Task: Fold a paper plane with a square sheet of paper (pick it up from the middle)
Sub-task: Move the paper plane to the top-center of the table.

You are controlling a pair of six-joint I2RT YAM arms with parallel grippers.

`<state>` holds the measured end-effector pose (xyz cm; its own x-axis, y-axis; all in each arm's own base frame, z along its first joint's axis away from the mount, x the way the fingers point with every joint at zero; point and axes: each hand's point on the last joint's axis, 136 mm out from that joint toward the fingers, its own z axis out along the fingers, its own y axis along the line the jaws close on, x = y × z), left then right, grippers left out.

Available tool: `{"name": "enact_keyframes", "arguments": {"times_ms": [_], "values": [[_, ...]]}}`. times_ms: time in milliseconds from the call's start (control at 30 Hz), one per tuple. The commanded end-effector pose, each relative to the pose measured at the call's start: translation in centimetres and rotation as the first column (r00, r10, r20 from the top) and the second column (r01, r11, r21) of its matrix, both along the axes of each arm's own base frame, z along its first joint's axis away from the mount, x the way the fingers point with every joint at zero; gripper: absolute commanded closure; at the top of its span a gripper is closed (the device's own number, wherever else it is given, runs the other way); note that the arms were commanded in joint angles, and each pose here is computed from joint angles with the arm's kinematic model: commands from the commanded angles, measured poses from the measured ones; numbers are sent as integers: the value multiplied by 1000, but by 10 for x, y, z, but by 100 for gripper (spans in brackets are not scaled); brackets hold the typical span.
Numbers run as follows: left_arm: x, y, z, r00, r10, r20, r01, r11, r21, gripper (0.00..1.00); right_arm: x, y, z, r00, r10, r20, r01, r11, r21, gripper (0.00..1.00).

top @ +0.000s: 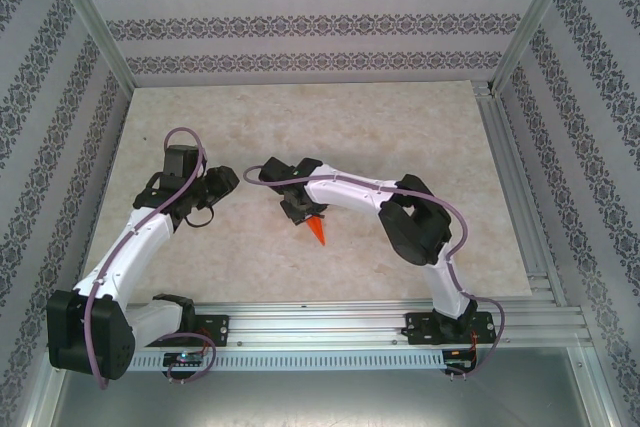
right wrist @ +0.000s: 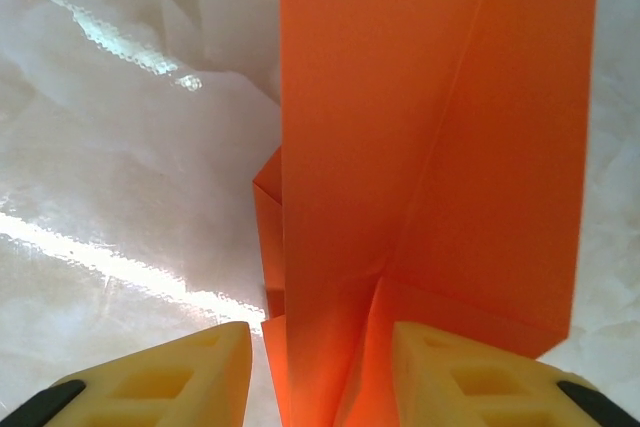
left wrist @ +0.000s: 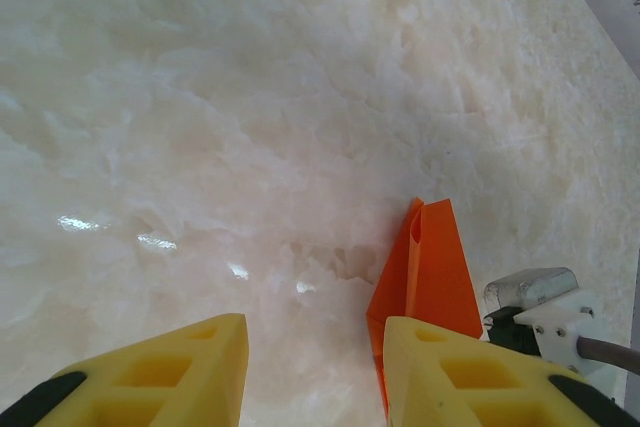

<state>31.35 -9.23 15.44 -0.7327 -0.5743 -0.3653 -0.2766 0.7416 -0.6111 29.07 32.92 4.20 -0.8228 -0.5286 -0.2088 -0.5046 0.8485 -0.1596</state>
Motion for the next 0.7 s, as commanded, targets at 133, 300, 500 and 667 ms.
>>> {"name": "enact_keyframes", "arguments": {"times_ms": [133,300,500,667], "values": [[-1,3,-1,1000,9,-7,-9,1000,4,58,5,-8,-9,1000,-17,22,18,999,-50,71],[0,2,1,1000,4,-9,-4,1000,0,58,10,-16,1,998,-57,40,58,998,-21,88],[2,-1,4,1000,-12,-14,12,1000,-10,58,26,-41,21,985,-168,28,165,981,105,97],[7,-14,11,998,-65,24,66,996,-61,56,47,-65,23,959,-279,-43,280,919,277,96]]}}
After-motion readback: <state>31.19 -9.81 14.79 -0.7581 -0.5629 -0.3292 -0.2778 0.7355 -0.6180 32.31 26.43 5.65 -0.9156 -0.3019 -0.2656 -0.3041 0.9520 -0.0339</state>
